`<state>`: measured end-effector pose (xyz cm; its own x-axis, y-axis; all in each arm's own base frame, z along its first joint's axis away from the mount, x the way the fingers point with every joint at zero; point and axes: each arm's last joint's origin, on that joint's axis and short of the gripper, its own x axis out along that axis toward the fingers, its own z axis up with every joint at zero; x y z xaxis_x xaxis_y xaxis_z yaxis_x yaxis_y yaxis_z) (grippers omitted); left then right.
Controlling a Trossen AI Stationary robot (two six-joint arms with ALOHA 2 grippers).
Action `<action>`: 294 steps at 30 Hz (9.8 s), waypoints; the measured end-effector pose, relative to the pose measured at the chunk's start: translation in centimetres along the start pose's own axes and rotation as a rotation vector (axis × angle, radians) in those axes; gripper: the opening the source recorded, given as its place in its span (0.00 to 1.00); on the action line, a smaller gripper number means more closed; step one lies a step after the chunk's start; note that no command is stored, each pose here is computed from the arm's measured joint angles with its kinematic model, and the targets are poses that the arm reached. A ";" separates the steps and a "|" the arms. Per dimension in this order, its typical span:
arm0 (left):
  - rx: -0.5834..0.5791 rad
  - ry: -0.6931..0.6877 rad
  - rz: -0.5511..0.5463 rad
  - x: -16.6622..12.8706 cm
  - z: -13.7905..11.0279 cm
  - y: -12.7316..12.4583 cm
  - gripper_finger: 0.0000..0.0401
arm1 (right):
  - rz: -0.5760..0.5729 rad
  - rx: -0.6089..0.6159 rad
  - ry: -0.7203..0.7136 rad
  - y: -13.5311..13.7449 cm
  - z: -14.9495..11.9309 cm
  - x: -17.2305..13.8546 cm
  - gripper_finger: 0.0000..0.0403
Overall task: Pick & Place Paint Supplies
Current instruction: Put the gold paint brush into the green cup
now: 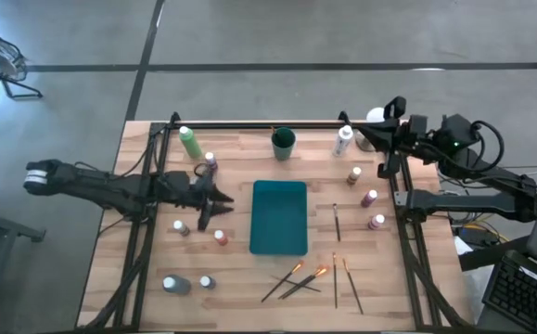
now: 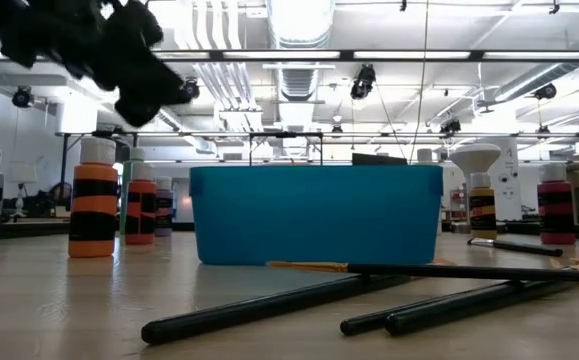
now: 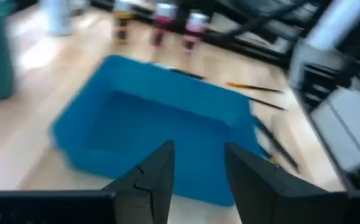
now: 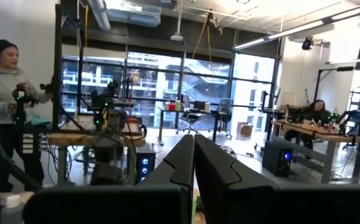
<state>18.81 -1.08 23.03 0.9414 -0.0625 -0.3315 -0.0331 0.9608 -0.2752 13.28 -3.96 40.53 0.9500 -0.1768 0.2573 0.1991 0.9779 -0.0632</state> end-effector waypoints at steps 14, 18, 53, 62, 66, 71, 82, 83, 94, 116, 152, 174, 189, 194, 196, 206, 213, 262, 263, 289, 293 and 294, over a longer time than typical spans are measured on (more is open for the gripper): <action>0.422 0.257 0.043 4.4 5.2 -12.0 0.36 | 0.002 0.005 0.061 0.0 -0.6 0.0 0.02; 0.480 0.317 -0.058 7.2 5.5 -14.3 0.36 | 0.003 0.012 0.104 0.0 -1.0 0.0 0.02; 0.619 0.749 -0.123 19.5 -0.6 -17.7 0.36 | -0.050 0.018 0.129 -0.2 -1.4 0.3 0.02; 0.635 0.766 -0.118 20.6 -1.1 -16.6 0.36 | -0.050 0.017 0.151 -0.2 -1.9 0.9 0.02; 0.645 0.761 -0.135 20.8 -0.9 -16.4 0.36 | -0.049 0.011 0.153 -0.2 -1.9 0.9 0.02; 0.654 0.755 -0.150 21.1 -1.0 -16.2 0.36 | -0.049 0.004 0.152 -0.2 -1.9 0.9 0.02; 0.647 0.795 -0.184 22.5 -2.9 -15.9 0.36 | -0.077 -0.001 0.153 -0.3 -1.9 0.9 0.02; 0.649 0.797 -0.184 22.5 -3.0 -15.8 0.36 | -0.077 -0.001 0.153 -0.3 -1.9 0.9 0.02; 0.639 0.760 -0.207 23.1 -3.1 -16.0 0.36 | -0.076 -0.001 0.153 -0.3 -1.9 0.9 0.02; 0.618 0.788 -0.188 23.7 -3.9 -15.3 0.28 | -0.075 -0.001 0.155 -0.3 -1.9 0.9 0.02; 1.086 0.837 0.300 17.7 7.3 -19.4 0.00 | -0.091 0.184 0.241 -0.3 -2.9 1.0 0.02; 1.843 0.805 0.801 13.1 7.0 -22.5 0.00 | 0.025 0.442 0.528 0.2 -6.2 1.9 0.02; 1.890 0.655 0.843 10.3 6.8 -25.1 0.00 | 0.141 0.476 0.521 0.2 -8.0 5.1 0.02; 1.861 0.596 0.852 9.1 6.9 -25.5 0.00 | 0.194 0.509 0.517 0.3 -7.7 5.2 0.02; 1.888 0.609 0.848 9.0 6.5 -25.4 0.00 | 0.224 0.533 0.515 0.4 -7.6 5.2 0.02; 2.130 0.730 0.855 9.5 4.7 -24.8 0.00 | 0.314 0.590 0.489 0.6 -7.5 5.9 0.02; 2.193 0.733 0.900 9.4 4.6 -24.8 0.00 | 0.408 0.573 0.505 1.7 -9.0 7.7 0.03; 2.134 0.843 0.920 10.4 6.5 -21.8 0.00 | 0.736 0.519 0.819 7.4 -13.2 18.4 0.40; 2.134 0.838 0.919 10.3 6.5 -21.9 0.00 | 0.736 0.515 0.827 7.3 -13.1 18.4 0.40; 2.129 0.907 0.901 10.8 7.1 -20.7 0.00 | 0.743 0.462 0.798 8.9 -12.9 18.3 0.37; 2.126 0.913 0.904 10.9 7.2 -20.6 0.00 | 0.744 0.460 0.773 8.9 -12.7 18.5 0.40; 2.124 0.917 0.906 11.0 7.3 -20.4 0.00 | 0.745 0.460 0.772 8.9 -12.8 18.5 0.40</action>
<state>32.29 -19.45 31.58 0.5728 0.8149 -0.0883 0.5972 -0.3411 0.7260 35.72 0.05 32.43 0.7206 0.5917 -0.3613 -0.4247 0.7887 0.4445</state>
